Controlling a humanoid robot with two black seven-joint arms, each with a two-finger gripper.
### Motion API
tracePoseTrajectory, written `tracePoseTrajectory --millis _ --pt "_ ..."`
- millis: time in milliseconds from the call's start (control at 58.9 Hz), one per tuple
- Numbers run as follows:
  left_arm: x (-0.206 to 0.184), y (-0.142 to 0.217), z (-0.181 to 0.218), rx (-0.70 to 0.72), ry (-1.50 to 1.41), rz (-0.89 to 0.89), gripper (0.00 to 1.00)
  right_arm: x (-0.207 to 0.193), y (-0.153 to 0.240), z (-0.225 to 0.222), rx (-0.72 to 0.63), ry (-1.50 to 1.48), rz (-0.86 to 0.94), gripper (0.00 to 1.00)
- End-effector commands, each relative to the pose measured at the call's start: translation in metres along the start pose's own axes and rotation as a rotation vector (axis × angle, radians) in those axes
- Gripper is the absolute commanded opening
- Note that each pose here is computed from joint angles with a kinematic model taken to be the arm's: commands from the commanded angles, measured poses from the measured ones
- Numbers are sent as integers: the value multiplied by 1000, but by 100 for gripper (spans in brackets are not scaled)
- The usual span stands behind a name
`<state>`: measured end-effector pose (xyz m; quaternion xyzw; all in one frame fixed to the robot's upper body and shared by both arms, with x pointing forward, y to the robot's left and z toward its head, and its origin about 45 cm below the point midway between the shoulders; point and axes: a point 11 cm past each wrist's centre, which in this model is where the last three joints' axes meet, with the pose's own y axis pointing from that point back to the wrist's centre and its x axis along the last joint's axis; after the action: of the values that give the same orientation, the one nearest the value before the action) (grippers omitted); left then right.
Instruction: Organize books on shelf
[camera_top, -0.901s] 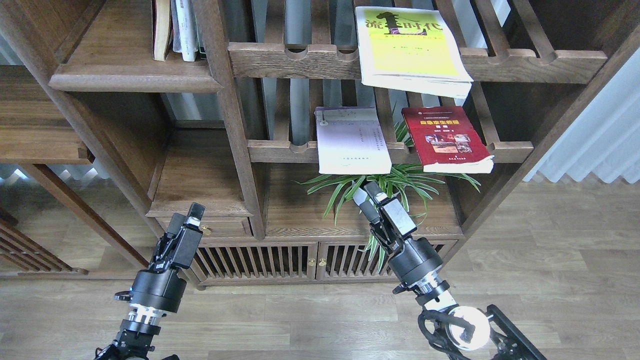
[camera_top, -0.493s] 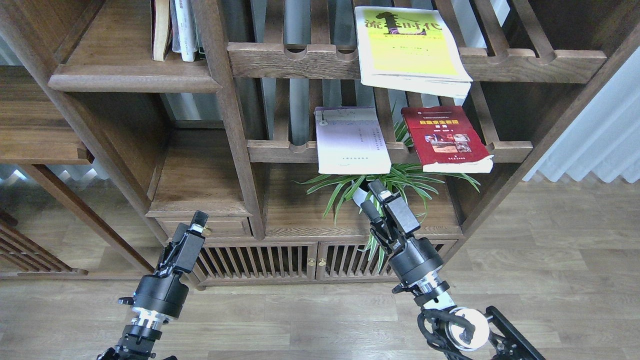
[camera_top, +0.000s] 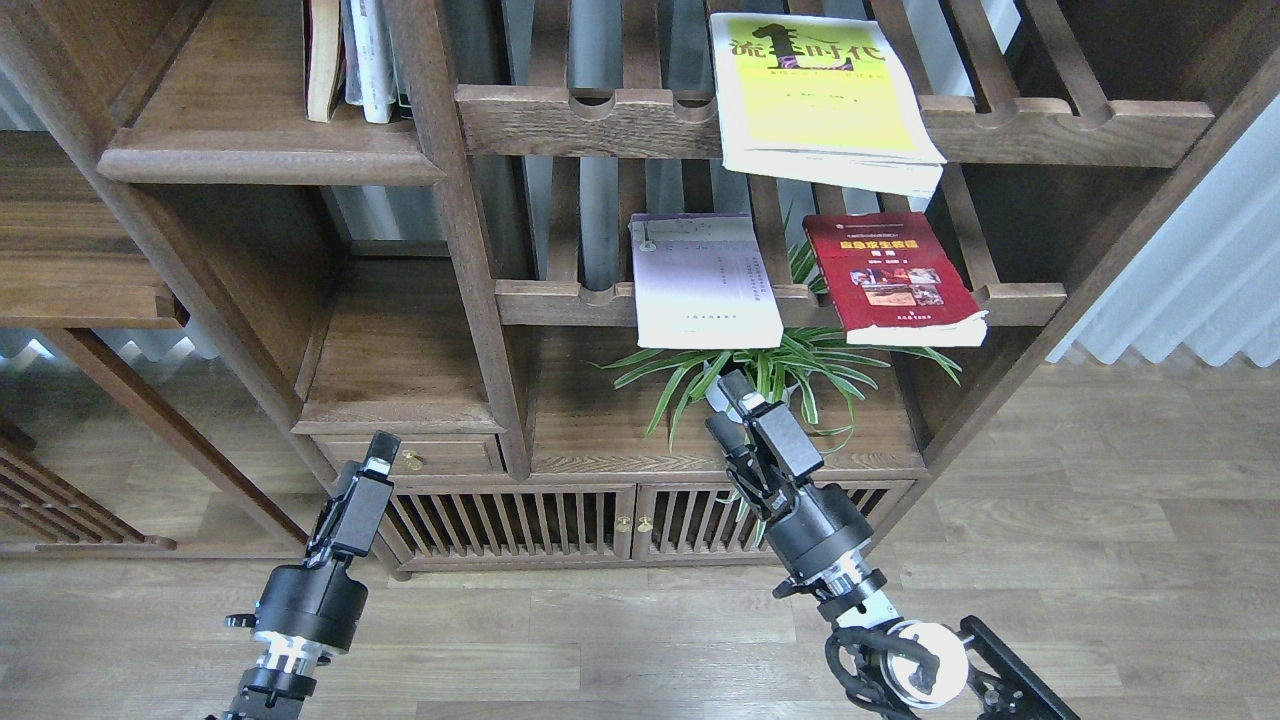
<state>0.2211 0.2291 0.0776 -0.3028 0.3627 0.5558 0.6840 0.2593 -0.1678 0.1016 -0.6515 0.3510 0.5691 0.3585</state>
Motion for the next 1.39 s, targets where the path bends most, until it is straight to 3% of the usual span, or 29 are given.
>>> tracePoseTrajectory --millis 0,493,1376 --pt "0 2 0 -1 2 2 100 1 2 2 -1 -4 5 99" --pt "3 5 0 -3 4 16 100 3 1 29 -92 -35 10 99" --pt "8 9 7 -25 3 35 100 6 -4 21 -66 -39 15 99"
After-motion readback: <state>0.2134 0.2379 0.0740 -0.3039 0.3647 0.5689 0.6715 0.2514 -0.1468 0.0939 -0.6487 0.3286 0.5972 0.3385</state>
